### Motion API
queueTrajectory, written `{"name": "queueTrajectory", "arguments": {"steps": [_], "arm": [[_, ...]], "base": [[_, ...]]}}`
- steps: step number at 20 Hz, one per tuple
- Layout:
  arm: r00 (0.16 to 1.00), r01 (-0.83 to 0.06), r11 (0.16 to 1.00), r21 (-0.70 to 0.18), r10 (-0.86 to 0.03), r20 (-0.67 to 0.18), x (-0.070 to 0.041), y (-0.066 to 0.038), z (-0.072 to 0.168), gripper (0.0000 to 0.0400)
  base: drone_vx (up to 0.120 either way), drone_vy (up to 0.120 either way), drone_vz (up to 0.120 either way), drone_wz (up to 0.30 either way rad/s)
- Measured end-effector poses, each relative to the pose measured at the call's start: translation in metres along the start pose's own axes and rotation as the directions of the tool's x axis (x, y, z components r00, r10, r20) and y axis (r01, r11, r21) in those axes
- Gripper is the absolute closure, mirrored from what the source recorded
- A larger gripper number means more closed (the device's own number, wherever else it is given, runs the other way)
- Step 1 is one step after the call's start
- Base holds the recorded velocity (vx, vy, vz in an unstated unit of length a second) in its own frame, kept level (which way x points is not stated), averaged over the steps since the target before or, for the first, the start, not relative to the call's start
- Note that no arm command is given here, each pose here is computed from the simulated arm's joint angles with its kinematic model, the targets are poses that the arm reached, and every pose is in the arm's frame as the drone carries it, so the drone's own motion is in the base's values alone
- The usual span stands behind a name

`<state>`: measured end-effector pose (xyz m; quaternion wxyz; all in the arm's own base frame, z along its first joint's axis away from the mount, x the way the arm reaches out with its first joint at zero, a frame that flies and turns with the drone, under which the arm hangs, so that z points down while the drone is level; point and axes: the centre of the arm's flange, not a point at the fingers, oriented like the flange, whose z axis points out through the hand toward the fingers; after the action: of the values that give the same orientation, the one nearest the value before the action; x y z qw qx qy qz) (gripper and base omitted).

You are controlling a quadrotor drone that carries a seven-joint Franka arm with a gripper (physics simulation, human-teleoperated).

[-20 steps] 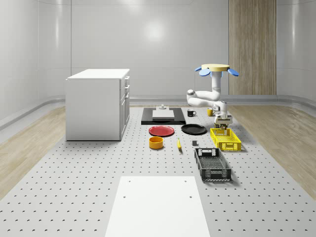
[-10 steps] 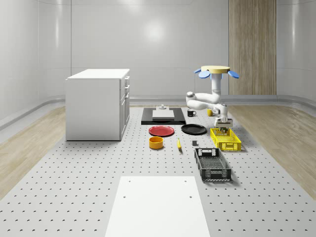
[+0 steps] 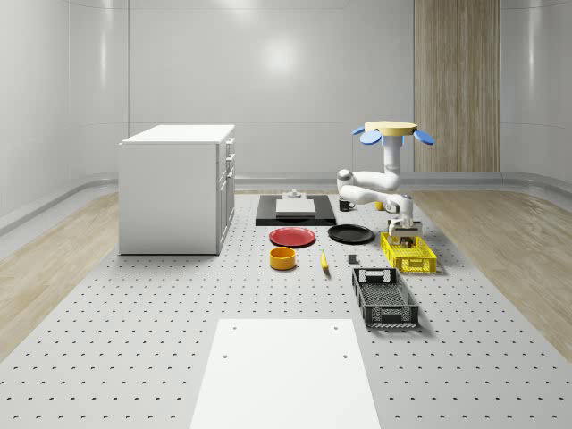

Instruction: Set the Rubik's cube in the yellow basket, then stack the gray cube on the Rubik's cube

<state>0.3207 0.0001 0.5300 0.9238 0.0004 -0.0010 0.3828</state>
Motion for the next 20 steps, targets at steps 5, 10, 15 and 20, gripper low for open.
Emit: {"name": "queueTrajectory", "arguments": {"steps": [5,10,15,20], "arm": [[1.0,0.0,1.0,0.0,0.0,0.0,0.0,0.0,0.019,0.0075],[1.0,0.0,1.0,0.0,0.0,0.0,0.0,0.0,0.034,0.0075],[1.0,0.0,1.0,0.0,0.0,0.0,0.0,0.0,0.038,0.0022],[1.0,0.0,1.0,0.0,0.0,0.0,0.0,0.0,0.024,0.0006]], "base": [[0.0,0.0,0.0,0.0],[0.0,0.0,0.0,0.0],[0.0,0.0,0.0,0.0],[0.0,0.0,0.024,0.0]]}}
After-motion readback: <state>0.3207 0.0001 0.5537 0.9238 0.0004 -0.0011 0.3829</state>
